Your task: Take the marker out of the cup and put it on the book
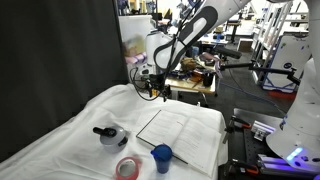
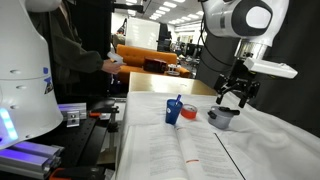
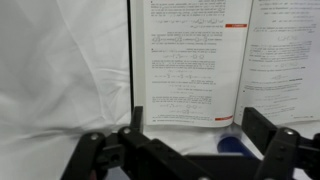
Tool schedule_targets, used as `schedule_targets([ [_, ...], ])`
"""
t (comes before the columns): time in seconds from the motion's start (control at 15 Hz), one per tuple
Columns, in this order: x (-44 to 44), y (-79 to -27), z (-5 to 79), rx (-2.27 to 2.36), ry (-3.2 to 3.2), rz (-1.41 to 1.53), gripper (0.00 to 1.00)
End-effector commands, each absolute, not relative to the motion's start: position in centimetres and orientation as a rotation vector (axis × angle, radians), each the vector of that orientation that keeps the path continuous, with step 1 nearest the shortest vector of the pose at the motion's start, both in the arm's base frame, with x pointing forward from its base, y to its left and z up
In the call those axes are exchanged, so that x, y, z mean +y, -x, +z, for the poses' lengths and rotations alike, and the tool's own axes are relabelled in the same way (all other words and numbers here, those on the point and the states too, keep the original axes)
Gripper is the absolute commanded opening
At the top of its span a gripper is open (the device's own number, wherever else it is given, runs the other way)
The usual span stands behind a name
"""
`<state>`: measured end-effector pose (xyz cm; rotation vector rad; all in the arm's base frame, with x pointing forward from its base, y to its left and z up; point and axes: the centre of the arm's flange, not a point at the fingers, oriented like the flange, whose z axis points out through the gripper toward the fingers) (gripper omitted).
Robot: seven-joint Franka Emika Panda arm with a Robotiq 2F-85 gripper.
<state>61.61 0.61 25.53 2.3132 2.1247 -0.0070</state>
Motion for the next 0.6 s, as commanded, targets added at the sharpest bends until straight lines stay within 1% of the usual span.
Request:
schedule_targets([
  [0.0,1.5,-63.2,25.6,2.178,-2.273,0.035,1.00],
  [0.53,1.8,-64.5,25.7,2.286,-2.201,0.064,1.00],
])
